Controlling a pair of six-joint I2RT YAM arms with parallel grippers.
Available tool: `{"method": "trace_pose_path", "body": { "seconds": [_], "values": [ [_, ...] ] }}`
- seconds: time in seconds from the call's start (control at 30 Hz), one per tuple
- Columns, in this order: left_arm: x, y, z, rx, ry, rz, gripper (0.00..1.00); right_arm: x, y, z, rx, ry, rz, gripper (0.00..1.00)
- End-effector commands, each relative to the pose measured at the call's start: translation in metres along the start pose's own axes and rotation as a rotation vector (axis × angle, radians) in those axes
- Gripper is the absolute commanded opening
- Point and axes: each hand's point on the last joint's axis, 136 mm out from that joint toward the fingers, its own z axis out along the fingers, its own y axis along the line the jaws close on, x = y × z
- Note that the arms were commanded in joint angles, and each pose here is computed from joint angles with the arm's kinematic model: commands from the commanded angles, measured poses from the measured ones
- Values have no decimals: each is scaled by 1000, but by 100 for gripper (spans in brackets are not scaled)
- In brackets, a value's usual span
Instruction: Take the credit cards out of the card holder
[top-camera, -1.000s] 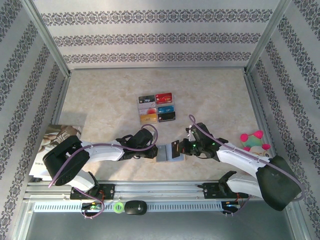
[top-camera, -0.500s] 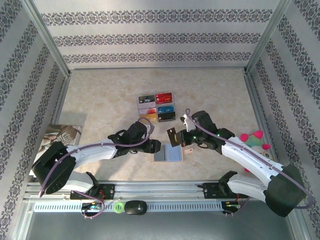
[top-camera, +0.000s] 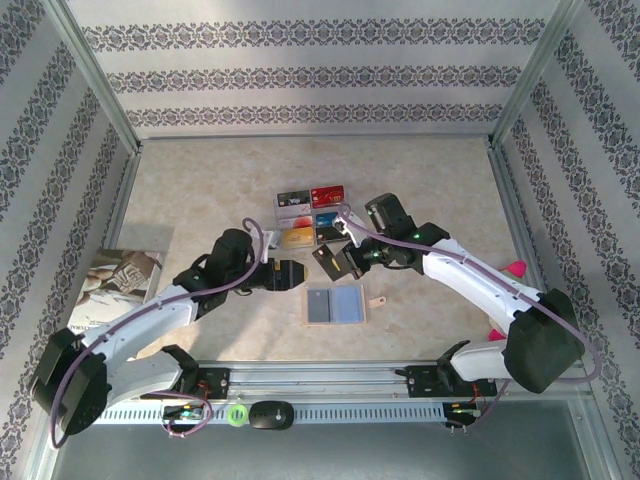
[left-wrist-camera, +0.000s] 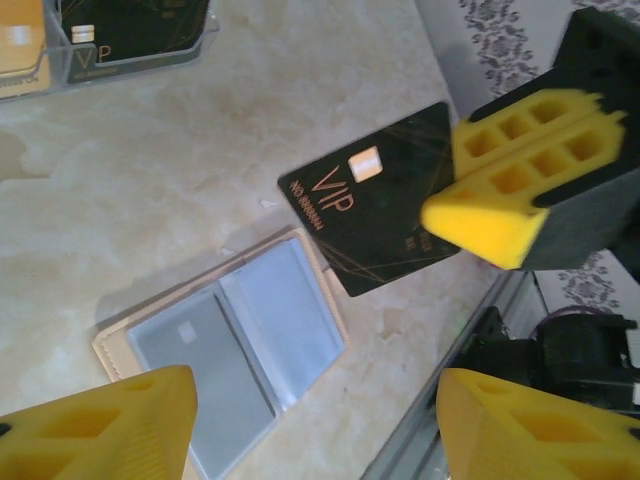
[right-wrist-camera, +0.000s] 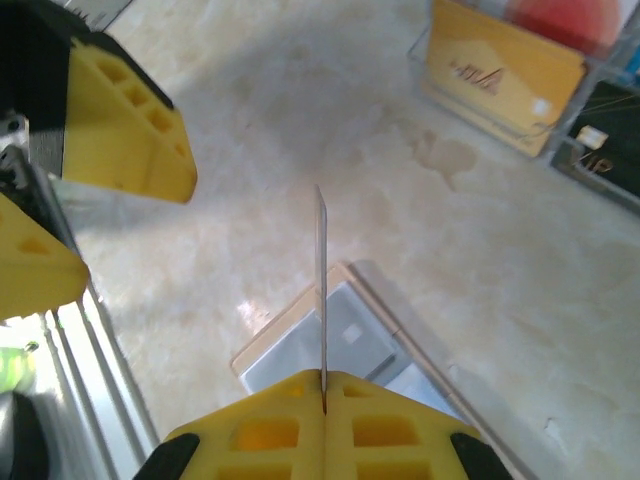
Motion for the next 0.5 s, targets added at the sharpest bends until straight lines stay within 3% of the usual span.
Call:
{"method": "trace_pose_path", "body": {
  "seconds": [0.0,0.17,0.37,0.47],
  "values": [
    [-3,-9,-10,47,-19,58,65,-7,11,-10,-41,28,-63,0],
    [-4,-5,-16,11,-28,65,66,-3,-8,-4,88,253,-235,0],
    [1,3,-18,-8,-28,40,66,8,-62,7,265,477,-360,0],
    [2,8,-19,-22,-29,36,66,-9,-81,6,338,453,-411,0]
  ]
}}
